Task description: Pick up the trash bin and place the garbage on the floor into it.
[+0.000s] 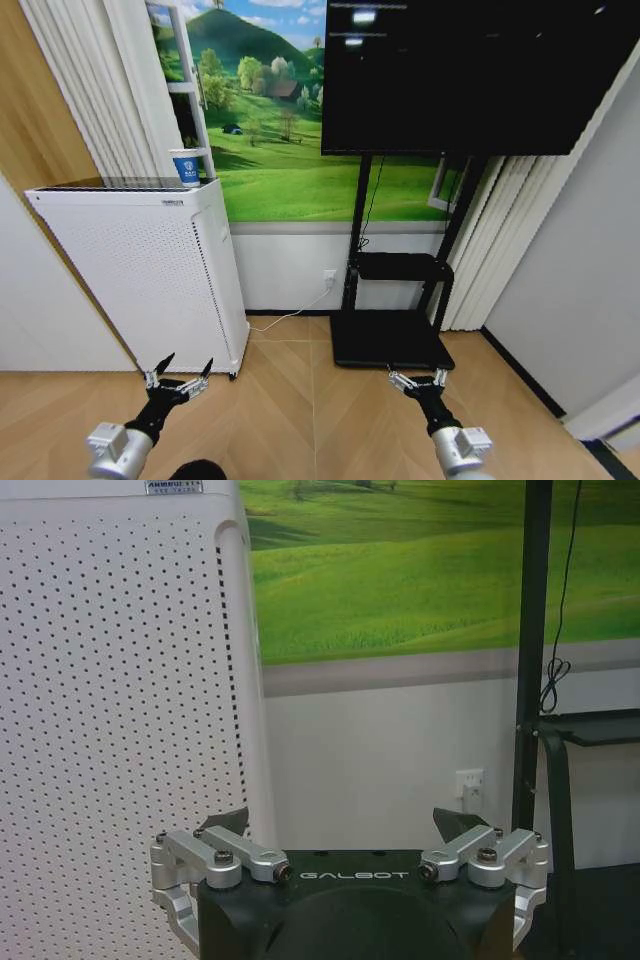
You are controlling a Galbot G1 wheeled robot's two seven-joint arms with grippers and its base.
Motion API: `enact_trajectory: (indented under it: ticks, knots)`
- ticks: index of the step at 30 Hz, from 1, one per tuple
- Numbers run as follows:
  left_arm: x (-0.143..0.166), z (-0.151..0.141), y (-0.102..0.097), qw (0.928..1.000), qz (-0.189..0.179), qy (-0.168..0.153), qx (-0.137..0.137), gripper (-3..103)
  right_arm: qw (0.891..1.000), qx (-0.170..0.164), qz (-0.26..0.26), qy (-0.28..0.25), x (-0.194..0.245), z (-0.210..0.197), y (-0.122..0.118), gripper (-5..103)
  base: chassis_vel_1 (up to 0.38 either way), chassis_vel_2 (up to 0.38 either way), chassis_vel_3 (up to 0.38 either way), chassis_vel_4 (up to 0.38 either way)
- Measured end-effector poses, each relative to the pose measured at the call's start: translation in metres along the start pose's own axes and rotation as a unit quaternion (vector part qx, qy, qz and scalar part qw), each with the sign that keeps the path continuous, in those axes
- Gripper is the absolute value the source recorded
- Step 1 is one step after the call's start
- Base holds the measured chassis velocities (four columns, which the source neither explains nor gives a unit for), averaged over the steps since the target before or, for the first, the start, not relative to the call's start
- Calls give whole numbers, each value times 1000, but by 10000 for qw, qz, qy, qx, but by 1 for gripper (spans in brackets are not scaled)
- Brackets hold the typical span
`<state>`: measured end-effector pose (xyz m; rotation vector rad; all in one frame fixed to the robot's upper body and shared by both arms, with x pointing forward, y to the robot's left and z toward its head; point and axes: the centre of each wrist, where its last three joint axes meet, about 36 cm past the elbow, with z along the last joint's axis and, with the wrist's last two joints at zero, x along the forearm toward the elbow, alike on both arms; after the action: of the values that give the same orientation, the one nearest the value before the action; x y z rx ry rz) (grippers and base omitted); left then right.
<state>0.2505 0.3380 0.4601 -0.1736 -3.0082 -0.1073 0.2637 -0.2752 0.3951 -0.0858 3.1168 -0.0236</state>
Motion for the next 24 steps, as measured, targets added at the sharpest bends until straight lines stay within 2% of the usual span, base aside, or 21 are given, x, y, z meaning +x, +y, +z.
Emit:
enact_trajectory:
  ticks: [24]
  knots:
    - [0,0,0,10000,0,0,0,100,10000,0,0,0,0,0,0,100,0,0,0,0]
